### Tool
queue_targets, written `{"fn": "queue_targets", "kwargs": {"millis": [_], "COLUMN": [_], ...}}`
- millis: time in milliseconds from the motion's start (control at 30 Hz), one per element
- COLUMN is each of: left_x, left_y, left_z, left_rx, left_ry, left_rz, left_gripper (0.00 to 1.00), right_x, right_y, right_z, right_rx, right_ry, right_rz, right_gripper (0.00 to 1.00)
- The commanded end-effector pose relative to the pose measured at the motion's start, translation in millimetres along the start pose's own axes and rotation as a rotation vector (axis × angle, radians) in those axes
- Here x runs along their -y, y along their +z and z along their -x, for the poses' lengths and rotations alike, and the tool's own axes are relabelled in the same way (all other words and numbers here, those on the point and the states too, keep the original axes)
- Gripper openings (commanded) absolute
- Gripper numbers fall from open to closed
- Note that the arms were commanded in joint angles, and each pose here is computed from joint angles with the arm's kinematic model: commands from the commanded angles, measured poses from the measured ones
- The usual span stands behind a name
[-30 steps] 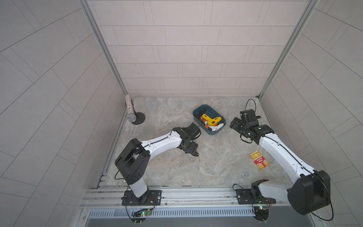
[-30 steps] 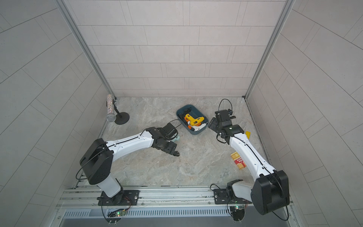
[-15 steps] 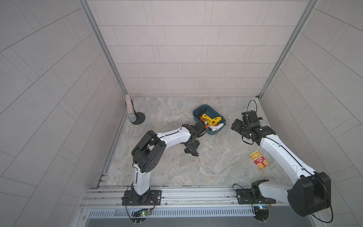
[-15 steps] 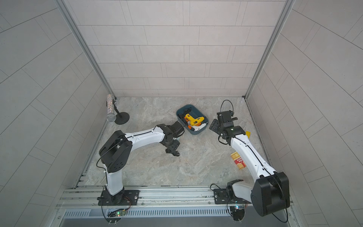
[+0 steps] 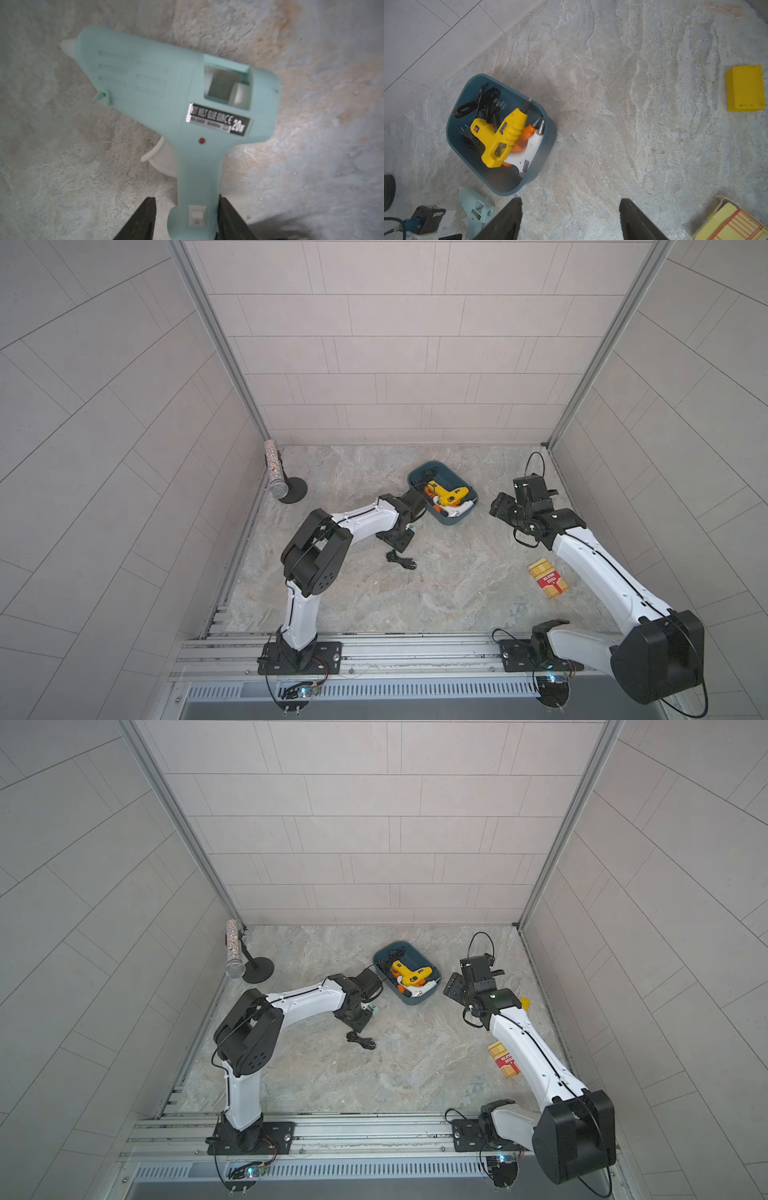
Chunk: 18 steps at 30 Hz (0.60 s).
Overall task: Put the hot melt glue gun into the storage box
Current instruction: Pick up the hot melt adhesive gun from the center of the board.
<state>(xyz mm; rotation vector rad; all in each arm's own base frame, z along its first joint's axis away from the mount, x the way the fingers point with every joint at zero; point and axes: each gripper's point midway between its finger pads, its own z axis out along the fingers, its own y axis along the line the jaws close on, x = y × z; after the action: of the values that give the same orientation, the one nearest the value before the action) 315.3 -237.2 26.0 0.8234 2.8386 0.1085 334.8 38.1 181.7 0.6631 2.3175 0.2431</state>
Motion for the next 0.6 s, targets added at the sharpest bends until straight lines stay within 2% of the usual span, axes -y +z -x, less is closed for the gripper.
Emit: {"fn": "queue_targets", "kwargs": {"millis": [0,233,333,433,567], "left_x": [7,16,16,10,5], "left_y": [-4,-5,-17,-45,-101], "left_z": [-8,-15,-15,-14,-14], "left_rx": [-0.012,-0.021,0.001,0.054,0.163], "left_ry": [0.022,0.032,0.010,0.001,0.032], "left_rz": [-0.049,-0.111,-0.128,-0.125,-0.149], "left_gripper": [0.49,0.38,0.31,0.24,0.22], "right_x": [3,-3,-6,-15,-51], "right_y": [-9,-11,-13,-14,-17], "right_z": [0,-1,-1,-2,-8], "right_rx": [0.002,-0.010,-0.014,-0.026,-0.070], "right_ry": [-0.016,-0.024,-0.029,-0.050,-0.104], "right_rz": [0.002,0.031,0.046,0.092,0.258], "right_gripper": [0.78,0.77,0.76,0.76,0.75]}}
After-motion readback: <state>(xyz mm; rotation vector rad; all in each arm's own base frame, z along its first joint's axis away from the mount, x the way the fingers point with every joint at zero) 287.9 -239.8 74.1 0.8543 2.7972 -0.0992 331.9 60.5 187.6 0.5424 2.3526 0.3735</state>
